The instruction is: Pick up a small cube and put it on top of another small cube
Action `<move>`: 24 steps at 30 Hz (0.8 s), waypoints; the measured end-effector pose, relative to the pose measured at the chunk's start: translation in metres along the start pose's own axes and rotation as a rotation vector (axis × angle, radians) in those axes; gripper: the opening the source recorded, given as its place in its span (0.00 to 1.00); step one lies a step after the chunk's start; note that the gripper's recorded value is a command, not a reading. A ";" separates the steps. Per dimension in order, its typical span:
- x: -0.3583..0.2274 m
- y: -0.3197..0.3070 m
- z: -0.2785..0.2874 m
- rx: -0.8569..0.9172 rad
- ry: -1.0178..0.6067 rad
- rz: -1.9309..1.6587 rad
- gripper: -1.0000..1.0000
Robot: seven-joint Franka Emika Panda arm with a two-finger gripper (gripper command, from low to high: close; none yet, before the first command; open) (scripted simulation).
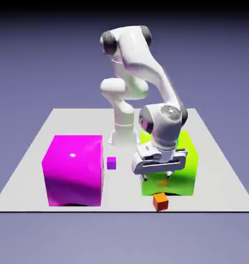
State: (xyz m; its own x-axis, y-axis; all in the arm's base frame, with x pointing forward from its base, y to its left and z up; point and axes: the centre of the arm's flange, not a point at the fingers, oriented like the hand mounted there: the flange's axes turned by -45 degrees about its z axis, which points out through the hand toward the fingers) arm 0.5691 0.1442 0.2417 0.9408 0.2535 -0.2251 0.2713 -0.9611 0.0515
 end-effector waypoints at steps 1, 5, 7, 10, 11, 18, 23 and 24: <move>0.005 -0.003 0.008 0.005 -0.031 -0.004 0.50; 0.025 -0.016 0.037 0.029 -0.150 -0.019 0.50; 0.033 -0.021 0.052 0.043 -0.208 -0.023 0.50; 0.034 -0.022 0.078 0.045 -0.223 -0.023 0.50; 0.032 -0.023 0.099 0.045 -0.223 -0.023 0.50; 0.035 -0.022 0.059 0.049 -0.223 -0.024 0.00; 0.017 0.007 0.003 0.058 -0.249 -0.011 0.00; 0.011 0.005 -0.011 0.059 -0.252 -0.025 0.00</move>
State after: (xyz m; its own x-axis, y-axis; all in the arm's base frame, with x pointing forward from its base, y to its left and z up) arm 0.5829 0.1429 0.2504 0.8514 0.2495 -0.4614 0.2751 -0.9613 -0.0122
